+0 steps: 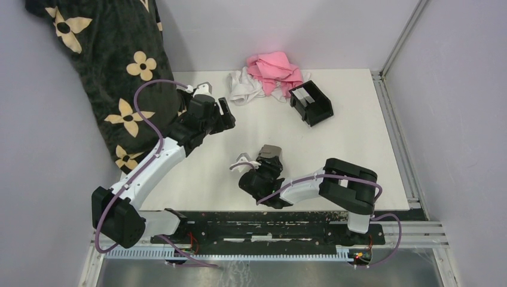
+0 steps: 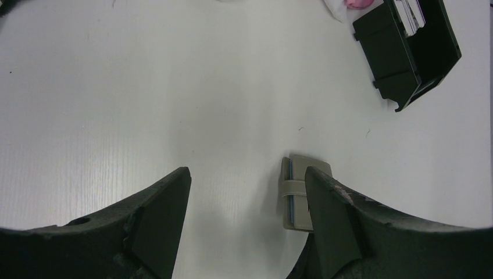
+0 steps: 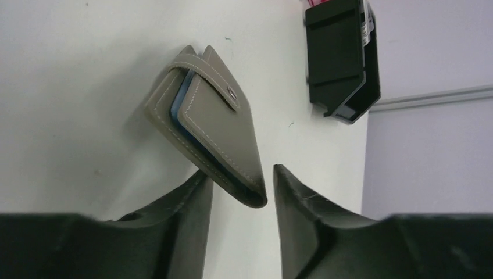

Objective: Put the credit cards into the card holder
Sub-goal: Place the card holder at the center of the board, then adjust the card holder at the center of the board.

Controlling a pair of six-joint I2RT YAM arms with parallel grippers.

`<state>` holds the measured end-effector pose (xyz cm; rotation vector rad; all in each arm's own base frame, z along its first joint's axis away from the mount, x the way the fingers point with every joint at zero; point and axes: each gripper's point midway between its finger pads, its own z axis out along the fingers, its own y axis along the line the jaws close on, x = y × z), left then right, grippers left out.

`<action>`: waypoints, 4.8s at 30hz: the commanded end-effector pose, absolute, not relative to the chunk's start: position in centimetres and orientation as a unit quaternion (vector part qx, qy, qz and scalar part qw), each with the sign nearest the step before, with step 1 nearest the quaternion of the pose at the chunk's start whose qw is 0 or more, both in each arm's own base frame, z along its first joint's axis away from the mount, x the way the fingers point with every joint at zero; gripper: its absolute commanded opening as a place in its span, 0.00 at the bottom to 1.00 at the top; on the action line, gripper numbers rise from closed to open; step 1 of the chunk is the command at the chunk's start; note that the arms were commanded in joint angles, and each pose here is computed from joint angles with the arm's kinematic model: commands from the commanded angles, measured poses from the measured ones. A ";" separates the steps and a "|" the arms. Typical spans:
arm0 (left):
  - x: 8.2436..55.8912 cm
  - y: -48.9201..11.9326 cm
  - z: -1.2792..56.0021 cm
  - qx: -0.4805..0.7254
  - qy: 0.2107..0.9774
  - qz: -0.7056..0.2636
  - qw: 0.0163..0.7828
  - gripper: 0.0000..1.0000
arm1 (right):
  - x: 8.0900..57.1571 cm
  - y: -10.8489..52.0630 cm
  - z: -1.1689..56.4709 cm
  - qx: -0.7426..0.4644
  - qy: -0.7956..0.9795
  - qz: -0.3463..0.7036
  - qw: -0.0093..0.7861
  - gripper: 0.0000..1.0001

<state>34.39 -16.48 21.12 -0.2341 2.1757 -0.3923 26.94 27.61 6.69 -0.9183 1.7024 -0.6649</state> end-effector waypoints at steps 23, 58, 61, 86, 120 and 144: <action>36.5 -20.8 21.8 -0.039 0.876 -0.222 0.427 0.78 | 19.6 28.2 10.9 -0.174 0.796 -0.112 0.568 0.46; 43.5 -31.6 6.3 0.070 0.912 -0.286 0.285 0.30 | 22.7 28.6 2.2 0.065 0.889 0.108 0.441 0.01; 43.1 -31.7 5.7 0.080 0.915 -0.281 0.279 0.24 | 22.9 28.6 1.5 0.069 0.891 0.108 0.436 0.01; 39.2 -29.4 0.5 0.113 0.952 -0.169 0.227 0.06 | 26.4 23.9 0.3 0.101 0.894 0.071 0.432 0.01; 33.8 -25.0 2.0 0.010 0.968 -0.123 0.220 0.11 | 37.5 24.8 1.6 0.084 0.915 0.094 0.384 0.01; 28.4 -28.7 3.2 0.048 0.960 -0.165 0.221 0.11 | 42.6 26.4 3.7 0.047 0.920 0.115 0.372 0.01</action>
